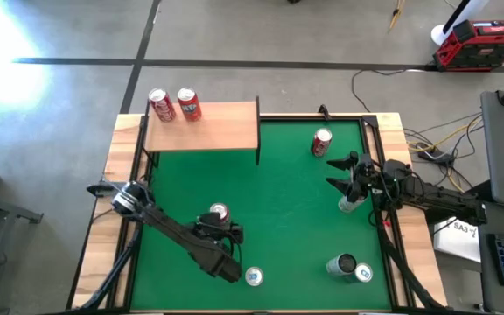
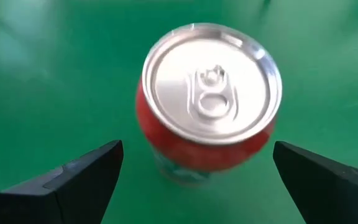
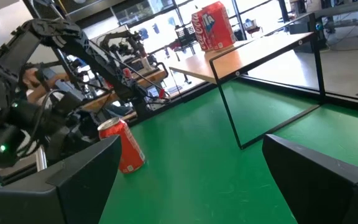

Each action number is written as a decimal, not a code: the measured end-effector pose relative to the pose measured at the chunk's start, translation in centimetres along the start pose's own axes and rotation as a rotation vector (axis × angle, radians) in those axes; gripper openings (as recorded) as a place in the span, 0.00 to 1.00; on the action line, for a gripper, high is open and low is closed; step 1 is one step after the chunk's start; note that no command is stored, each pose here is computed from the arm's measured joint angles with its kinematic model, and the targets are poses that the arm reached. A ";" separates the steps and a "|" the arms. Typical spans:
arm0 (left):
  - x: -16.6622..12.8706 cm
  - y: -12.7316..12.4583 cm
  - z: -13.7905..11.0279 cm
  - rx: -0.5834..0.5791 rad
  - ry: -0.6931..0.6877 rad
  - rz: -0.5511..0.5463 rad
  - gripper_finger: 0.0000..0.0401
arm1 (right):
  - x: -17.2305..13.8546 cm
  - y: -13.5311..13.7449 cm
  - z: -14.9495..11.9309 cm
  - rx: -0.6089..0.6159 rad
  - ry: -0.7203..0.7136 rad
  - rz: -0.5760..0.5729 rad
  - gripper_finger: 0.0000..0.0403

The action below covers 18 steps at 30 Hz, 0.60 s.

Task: Place canned beverage on shelf
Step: Put the red soda can aligned with the other red soda can on the shelf

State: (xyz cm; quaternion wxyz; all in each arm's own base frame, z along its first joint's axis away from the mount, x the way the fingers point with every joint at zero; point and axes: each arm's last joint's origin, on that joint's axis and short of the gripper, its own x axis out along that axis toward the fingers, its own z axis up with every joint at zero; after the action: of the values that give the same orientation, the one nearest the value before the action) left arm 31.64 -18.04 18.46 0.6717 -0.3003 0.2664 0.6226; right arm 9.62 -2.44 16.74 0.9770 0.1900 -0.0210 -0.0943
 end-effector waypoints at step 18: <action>3.1 -0.8 -3.3 -0.003 -0.233 0.015 1.00 | 0.0 0.0 0.0 0.000 0.000 0.000 0.95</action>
State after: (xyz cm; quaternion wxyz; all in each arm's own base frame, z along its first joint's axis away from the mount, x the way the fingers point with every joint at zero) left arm 32.78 -18.45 14.00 0.6930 -0.2249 0.1875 0.6588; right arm 9.62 -2.44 16.75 0.9770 0.1900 -0.0211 -0.0945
